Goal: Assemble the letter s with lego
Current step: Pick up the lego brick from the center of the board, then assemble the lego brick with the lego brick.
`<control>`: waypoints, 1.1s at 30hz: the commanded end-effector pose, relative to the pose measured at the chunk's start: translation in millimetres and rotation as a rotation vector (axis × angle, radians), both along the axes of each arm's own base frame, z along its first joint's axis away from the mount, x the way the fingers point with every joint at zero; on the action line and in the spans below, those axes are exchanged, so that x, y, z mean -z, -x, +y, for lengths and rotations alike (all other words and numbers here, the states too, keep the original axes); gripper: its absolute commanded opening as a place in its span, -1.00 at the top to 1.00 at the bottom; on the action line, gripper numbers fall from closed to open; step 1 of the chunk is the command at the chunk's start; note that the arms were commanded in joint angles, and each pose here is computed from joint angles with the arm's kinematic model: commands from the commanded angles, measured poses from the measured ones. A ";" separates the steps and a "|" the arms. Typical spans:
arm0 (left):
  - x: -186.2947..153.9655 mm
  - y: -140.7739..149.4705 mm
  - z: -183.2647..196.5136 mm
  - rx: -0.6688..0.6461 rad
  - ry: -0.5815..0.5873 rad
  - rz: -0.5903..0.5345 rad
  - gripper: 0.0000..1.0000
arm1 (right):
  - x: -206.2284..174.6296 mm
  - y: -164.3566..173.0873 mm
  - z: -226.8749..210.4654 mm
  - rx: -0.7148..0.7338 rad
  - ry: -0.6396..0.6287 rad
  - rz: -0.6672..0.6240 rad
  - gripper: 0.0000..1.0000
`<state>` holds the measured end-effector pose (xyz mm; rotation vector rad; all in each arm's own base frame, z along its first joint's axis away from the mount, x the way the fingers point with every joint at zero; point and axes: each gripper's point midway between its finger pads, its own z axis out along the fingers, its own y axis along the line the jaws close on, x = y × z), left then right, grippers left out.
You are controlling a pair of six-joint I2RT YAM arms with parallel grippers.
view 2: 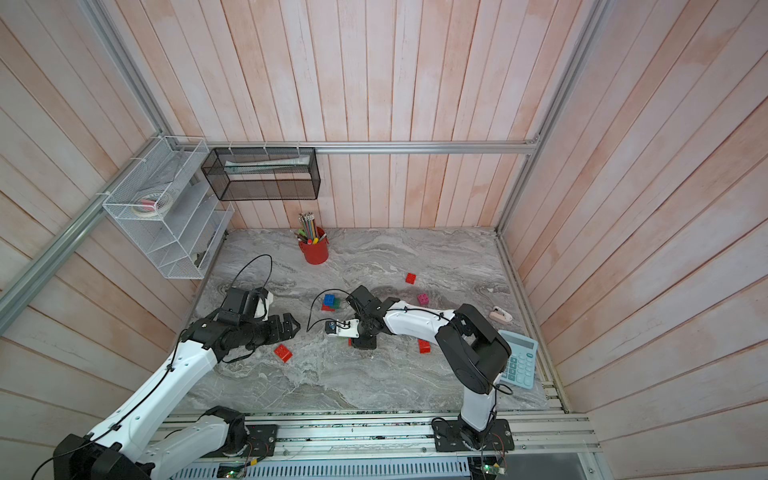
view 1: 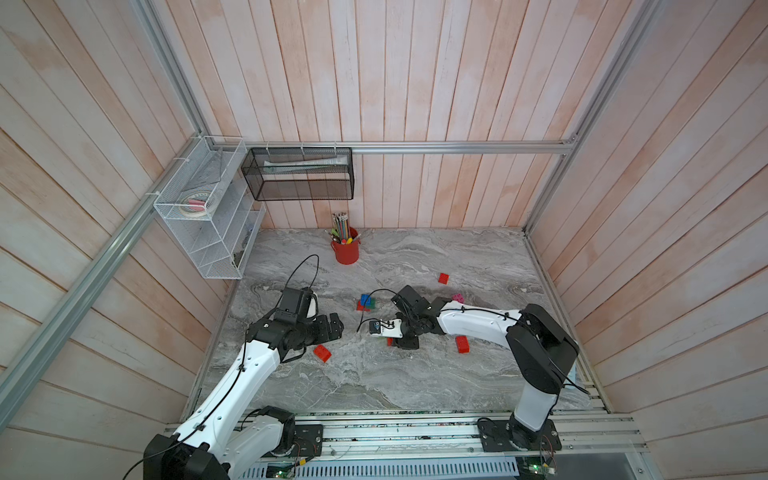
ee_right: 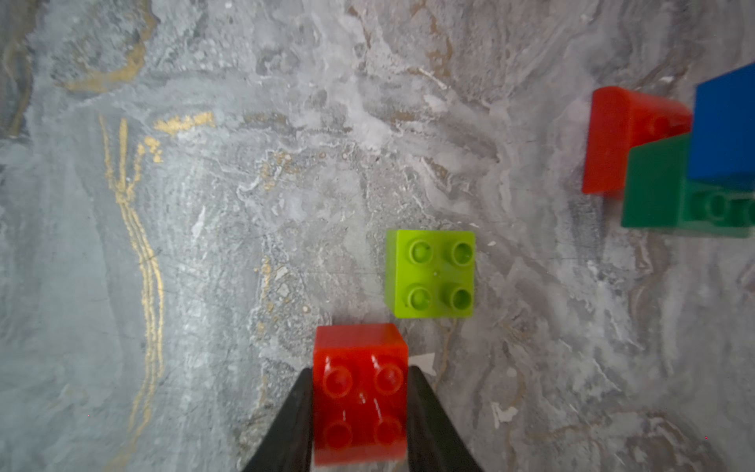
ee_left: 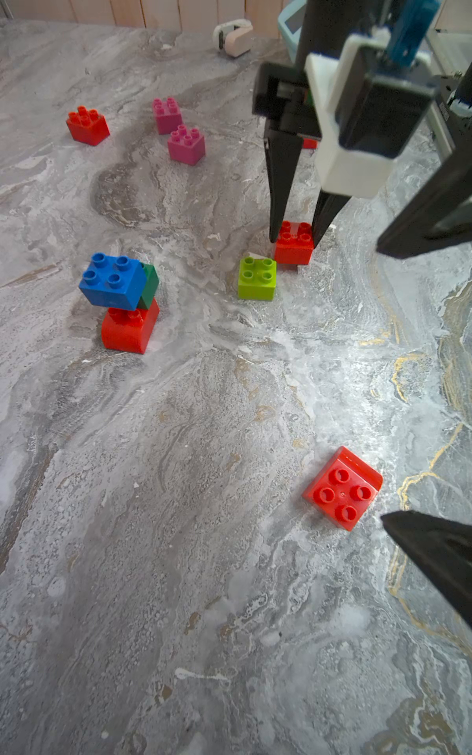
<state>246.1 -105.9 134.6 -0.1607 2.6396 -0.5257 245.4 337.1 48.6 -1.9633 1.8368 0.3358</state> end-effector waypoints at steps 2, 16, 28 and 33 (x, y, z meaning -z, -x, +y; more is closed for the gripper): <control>-10.7 -4.0 -3.3 0.016 0.019 -0.034 -1.00 | -29.3 -11.4 9.6 0.067 -0.076 0.008 0.43; -19.1 -8.2 -8.1 0.029 0.041 -0.051 -1.00 | -11.2 -28.9 18.7 0.064 -0.023 0.023 0.45; -14.2 -8.8 -10.1 0.037 0.046 -0.040 -1.00 | 4.0 -25.2 10.1 0.037 0.042 0.034 0.44; -13.8 -9.3 -11.0 0.042 0.049 -0.040 -1.00 | 6.4 -22.8 7.5 0.033 0.059 0.047 0.44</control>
